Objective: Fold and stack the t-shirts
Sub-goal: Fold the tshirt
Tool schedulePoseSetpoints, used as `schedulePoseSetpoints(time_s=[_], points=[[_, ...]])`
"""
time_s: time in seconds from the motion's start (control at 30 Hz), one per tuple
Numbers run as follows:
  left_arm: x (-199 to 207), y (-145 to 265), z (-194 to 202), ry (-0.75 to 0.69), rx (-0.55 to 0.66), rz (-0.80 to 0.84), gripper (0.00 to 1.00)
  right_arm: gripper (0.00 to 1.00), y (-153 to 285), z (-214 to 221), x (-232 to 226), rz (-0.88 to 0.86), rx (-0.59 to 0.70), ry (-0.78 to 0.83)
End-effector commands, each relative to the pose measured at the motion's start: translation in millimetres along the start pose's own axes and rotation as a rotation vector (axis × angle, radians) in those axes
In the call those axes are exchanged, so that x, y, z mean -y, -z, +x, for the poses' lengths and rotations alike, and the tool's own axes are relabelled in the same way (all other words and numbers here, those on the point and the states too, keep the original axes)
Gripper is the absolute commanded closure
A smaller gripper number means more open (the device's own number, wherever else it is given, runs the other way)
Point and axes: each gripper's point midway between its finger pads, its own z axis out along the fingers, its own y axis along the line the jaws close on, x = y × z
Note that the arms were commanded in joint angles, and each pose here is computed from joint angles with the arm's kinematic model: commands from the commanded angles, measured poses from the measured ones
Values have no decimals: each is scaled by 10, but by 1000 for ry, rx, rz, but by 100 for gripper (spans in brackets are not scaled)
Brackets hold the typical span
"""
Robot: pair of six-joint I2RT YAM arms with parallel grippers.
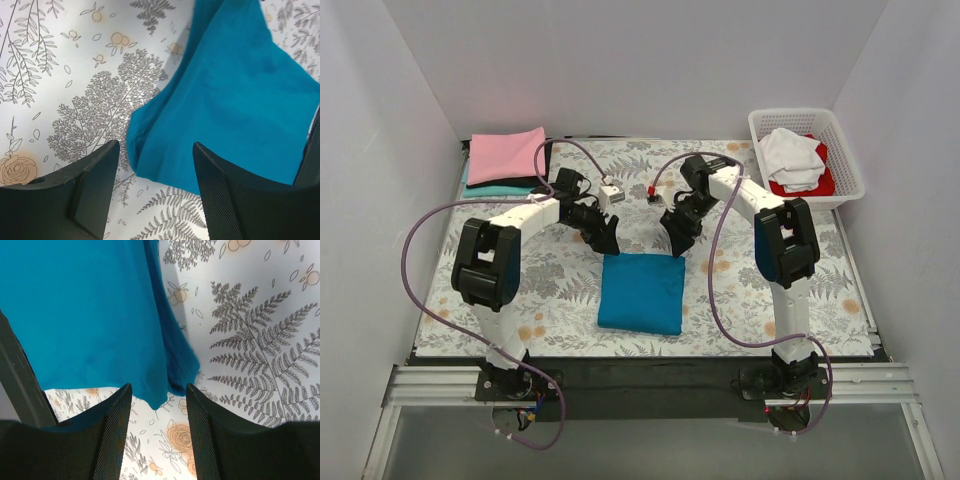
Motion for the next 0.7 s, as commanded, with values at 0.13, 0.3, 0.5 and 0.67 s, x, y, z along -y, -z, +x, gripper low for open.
schedulePoseSetpoints(time_s=[0.13,0.3,0.5,0.67], points=[[-139,-33,59,4,-45,-29,41,48,-45,246,10,5,-84,22],[-136,-70,111,25,-66,-7,61,63,-52,275,13,2,-92,22],[-140,-7,49,28,-41,-1,95,99,53,202,32,26,-90,59],[-441,191,-113,29,26,-99,100,99,257,100,204,95,-59,73]])
